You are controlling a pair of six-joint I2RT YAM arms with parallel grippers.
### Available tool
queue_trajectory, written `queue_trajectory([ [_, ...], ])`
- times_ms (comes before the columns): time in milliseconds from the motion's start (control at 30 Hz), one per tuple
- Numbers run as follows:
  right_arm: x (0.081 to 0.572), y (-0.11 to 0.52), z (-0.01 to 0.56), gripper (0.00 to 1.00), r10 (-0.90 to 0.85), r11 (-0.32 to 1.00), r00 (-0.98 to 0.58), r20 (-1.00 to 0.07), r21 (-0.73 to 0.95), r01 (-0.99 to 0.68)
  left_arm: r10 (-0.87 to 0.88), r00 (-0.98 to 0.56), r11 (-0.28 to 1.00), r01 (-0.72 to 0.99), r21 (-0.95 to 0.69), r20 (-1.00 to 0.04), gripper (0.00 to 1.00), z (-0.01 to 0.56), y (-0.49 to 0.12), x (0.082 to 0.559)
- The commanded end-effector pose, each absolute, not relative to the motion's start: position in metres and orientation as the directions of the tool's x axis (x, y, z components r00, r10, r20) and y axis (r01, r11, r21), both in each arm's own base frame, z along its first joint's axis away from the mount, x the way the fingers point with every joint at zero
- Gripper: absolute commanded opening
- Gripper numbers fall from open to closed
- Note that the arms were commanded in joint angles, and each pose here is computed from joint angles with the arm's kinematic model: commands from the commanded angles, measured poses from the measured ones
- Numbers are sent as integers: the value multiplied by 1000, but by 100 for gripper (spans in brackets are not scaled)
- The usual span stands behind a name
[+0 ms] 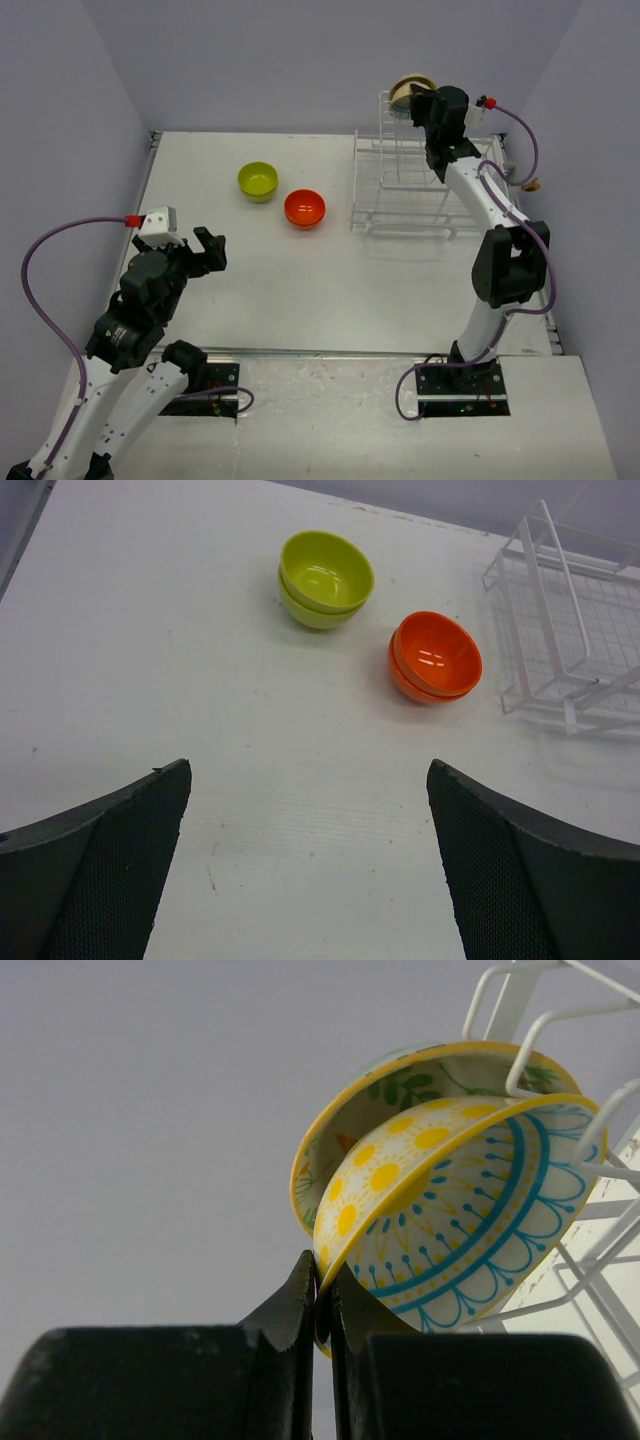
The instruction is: Unload the bowls from the dish rack
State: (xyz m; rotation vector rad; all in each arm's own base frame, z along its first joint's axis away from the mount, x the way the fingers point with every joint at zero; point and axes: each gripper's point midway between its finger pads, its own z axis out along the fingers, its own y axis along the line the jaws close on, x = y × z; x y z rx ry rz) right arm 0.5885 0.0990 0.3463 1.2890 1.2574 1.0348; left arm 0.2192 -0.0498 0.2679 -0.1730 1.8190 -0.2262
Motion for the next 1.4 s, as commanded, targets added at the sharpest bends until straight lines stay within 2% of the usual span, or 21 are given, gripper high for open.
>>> queue_trajectory([
  [0,582,79,373,0,985,38,168,-46,998,51,-225,-224,971,27,-236,-948,100,276,-53,223],
  [733,527,73,440,0,988,-16,148,37,989,-146,-227,-217,972,10,-235,-949,100,277,-49,223],
  [900,510,81,472,0,996,0,84,21,970,-242,-230,-214,972,-4,-235,-949,100,277,-47,223],
  [1100,482,107,506,0,993,91,-31,-113,907,-411,-241,-213,970,-75,-230,-947,100,275,-35,227],
  [1233,459,134,516,0,956,168,-129,-264,850,-499,-255,-213,960,-172,-221,-943,100,271,-17,231],
  [1367,435,150,520,0,902,256,-157,-402,791,-556,-277,-202,943,-244,-225,-940,100,269,0,234],
])
